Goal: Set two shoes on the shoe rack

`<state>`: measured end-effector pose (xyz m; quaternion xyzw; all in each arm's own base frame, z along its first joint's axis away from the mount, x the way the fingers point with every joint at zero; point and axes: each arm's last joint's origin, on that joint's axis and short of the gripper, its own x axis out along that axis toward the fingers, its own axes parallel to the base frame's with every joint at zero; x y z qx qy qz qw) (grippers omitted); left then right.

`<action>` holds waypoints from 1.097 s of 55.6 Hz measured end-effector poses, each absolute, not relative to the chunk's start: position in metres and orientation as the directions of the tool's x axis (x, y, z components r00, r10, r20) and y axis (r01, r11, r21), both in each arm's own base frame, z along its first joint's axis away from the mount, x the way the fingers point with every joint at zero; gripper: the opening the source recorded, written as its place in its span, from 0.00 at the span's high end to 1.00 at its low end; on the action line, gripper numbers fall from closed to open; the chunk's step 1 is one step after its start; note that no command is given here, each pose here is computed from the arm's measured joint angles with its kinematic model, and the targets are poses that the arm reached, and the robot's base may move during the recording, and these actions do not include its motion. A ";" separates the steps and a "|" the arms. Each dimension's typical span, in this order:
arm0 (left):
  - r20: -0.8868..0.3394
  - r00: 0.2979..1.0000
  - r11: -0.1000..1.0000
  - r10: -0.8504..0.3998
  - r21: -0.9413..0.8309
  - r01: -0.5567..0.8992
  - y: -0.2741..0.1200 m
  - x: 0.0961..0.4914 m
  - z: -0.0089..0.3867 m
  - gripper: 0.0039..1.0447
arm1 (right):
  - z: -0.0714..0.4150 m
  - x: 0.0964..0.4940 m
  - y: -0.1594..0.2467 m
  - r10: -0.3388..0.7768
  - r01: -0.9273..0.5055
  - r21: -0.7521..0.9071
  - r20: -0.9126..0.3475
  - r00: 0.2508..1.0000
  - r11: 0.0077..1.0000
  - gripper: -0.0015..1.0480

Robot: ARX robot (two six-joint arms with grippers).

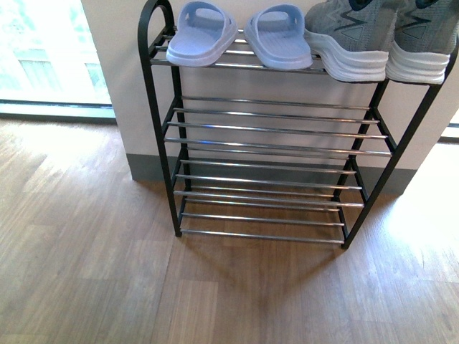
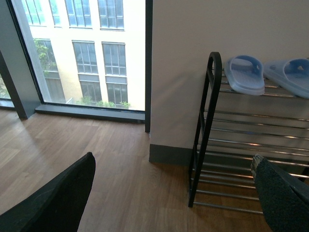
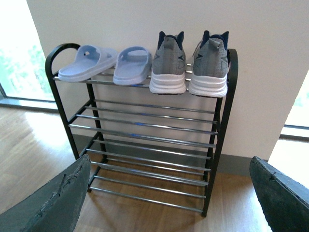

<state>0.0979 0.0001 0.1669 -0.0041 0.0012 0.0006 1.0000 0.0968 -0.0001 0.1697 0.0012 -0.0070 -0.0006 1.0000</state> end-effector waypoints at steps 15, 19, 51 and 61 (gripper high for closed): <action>-0.002 1.000 1.000 0.000 -0.008 0.000 0.000 0.098 0.167 0.09 | 0.170 0.097 0.000 -0.002 0.002 0.003 0.014 1.000 1.000 0.09; -0.002 1.000 1.000 0.001 -0.008 -0.001 0.000 0.098 0.167 0.09 | 0.170 0.097 0.000 -0.001 0.001 0.002 0.014 1.000 1.000 0.09; -0.002 1.000 1.000 0.001 -0.008 -0.001 0.000 0.098 0.167 0.09 | 0.170 0.097 0.000 -0.001 0.001 0.002 0.014 1.000 1.000 0.09; -0.002 1.000 1.000 0.001 -0.008 -0.001 0.000 0.098 0.167 0.09 | 0.170 0.097 0.000 -0.001 0.001 0.002 0.015 1.000 1.000 0.09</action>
